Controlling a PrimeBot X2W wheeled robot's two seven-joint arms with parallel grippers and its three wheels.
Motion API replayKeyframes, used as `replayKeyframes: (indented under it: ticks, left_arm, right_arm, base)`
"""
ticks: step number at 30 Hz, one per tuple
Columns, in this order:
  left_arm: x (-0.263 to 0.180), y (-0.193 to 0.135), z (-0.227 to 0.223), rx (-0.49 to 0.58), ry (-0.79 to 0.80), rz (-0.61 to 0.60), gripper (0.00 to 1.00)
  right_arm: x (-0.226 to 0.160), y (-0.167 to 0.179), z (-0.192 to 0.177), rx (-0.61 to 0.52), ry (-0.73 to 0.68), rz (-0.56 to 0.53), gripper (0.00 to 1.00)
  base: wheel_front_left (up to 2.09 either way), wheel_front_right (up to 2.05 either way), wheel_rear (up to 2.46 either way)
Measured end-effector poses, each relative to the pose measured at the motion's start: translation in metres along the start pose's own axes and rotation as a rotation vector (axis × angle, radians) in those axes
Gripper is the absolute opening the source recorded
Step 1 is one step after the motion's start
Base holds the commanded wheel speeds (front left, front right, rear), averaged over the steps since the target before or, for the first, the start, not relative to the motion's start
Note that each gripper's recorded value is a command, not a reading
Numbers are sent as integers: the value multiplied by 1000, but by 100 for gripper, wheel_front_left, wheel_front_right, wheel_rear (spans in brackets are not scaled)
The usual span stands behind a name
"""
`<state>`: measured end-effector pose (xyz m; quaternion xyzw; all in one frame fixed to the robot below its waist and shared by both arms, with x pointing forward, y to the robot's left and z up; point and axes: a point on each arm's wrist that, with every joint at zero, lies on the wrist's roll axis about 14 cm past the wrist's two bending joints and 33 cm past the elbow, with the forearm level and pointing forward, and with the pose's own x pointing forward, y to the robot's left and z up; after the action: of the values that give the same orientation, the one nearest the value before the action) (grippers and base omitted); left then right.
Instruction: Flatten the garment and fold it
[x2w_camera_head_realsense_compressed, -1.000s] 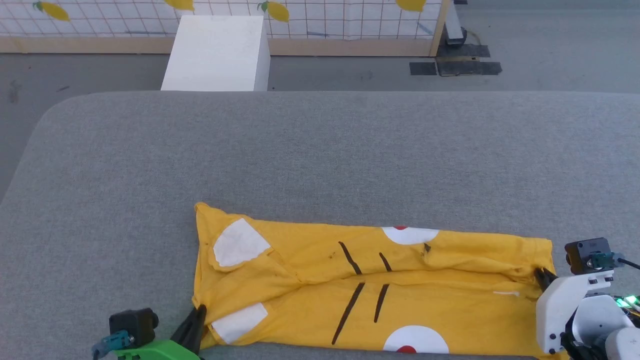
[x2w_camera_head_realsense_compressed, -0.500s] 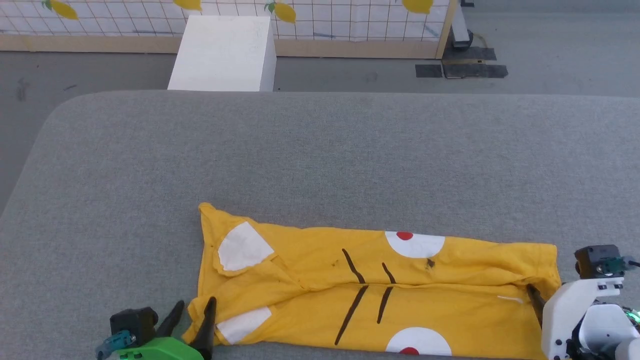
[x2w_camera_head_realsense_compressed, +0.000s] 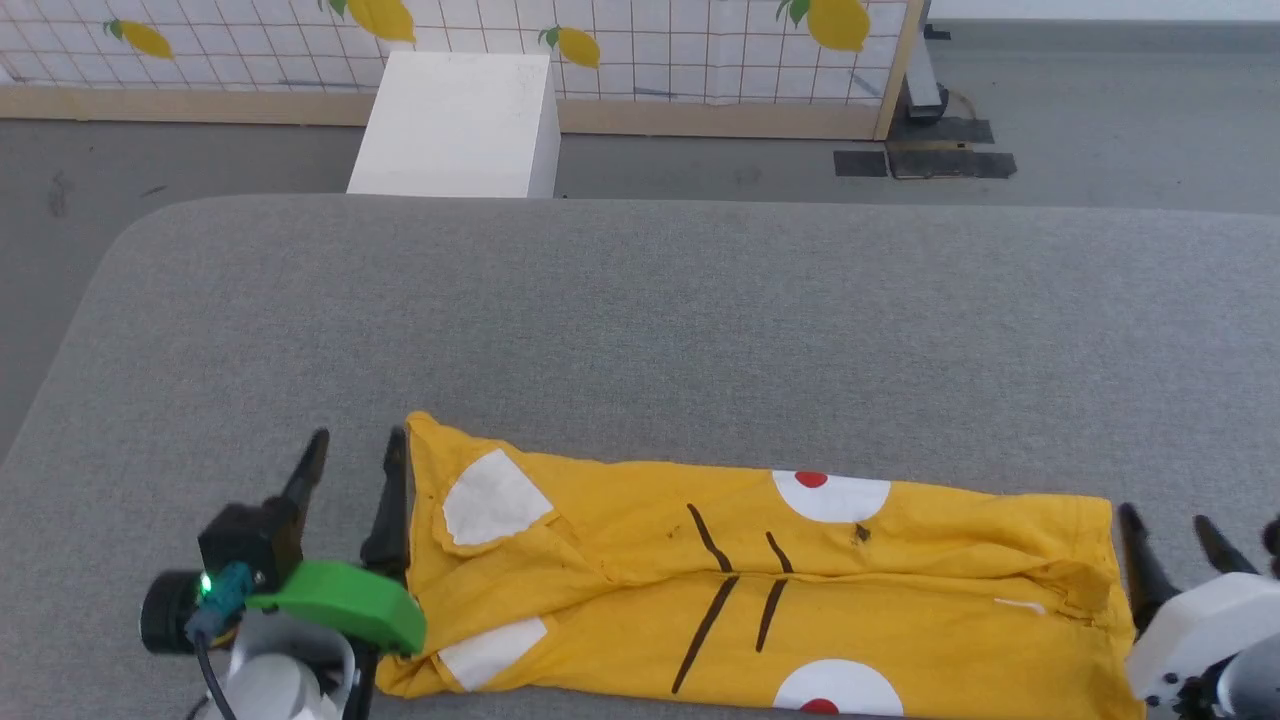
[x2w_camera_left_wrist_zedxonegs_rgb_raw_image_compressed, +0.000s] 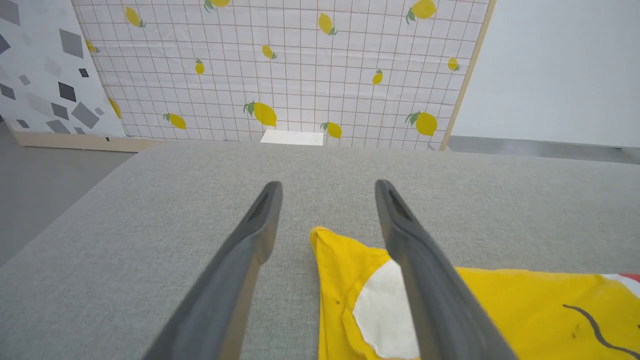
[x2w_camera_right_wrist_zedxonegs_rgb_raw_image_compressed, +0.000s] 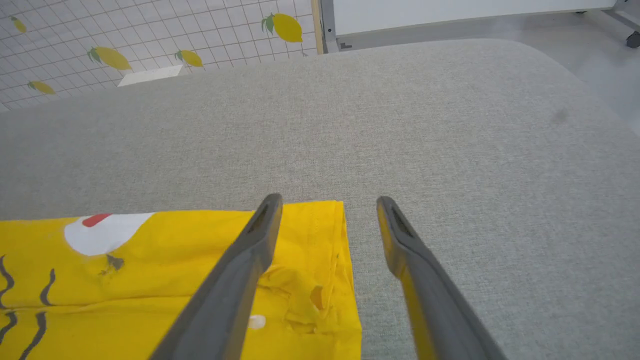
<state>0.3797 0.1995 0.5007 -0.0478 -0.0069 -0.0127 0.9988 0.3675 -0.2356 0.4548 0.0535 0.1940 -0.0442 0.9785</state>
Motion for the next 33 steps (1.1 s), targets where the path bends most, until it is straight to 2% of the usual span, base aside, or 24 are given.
replayKeyframes:
  ticks: [5, 8, 12, 17, 20, 21, 22, 23, 24, 25, 33]
  left_arm:
    - [18, -1, 32, 37, -105, 15, 100]
    - [23, -5, 33, 36, -114, 9, 100]
    - [29, -7, 31, 40, -113, 15, 100]
    - [31, -6, 21, 25, -86, 26, 100]
    - [32, -6, 19, 19, -81, 23, 100]
    - [31, -6, 18, 18, -78, 25, 100]
    - [31, -6, 18, 19, -76, 24, 100]
    - [31, -5, 17, 18, -75, 25, 100]
    - [31, -5, 17, 16, -75, 25, 100]
    - [31, -6, 16, 19, -72, 23, 100]
    - [32, -5, 6, 19, -43, 15, 100]
  right_arm:
    - [5, -16, -10, 133, -18, -33, 100]
    - [10, -13, -26, 159, 28, -31, 100]
    - [18, -10, -42, 148, 93, -33, 100]
    - [18, -1, -79, 78, 287, -21, 100]
    - [18, 1, -86, 64, 369, -15, 100]
    - [18, 2, -87, 63, 390, -9, 93]
    - [18, 4, -88, 69, 409, -3, 60]
    - [17, 4, -88, 67, 421, 1, 33]
    - [17, 5, -88, 65, 427, 3, 20]
    - [17, 5, -86, 61, 426, 6, 0]
    - [16, -7, -75, 30, 386, -44, 0]
  base:
    - [0, 0, 0]
    - [0, 0, 0]
    - [0, 0, 0]
    - [0, 0, 0]
    - [0, 0, 0]
    - [0, 0, 0]
    - [0, 0, 0]
    - [0, 0, 0]
    - [0, 0, 0]
    - [0, 0, 0]
    - [0, 0, 0]
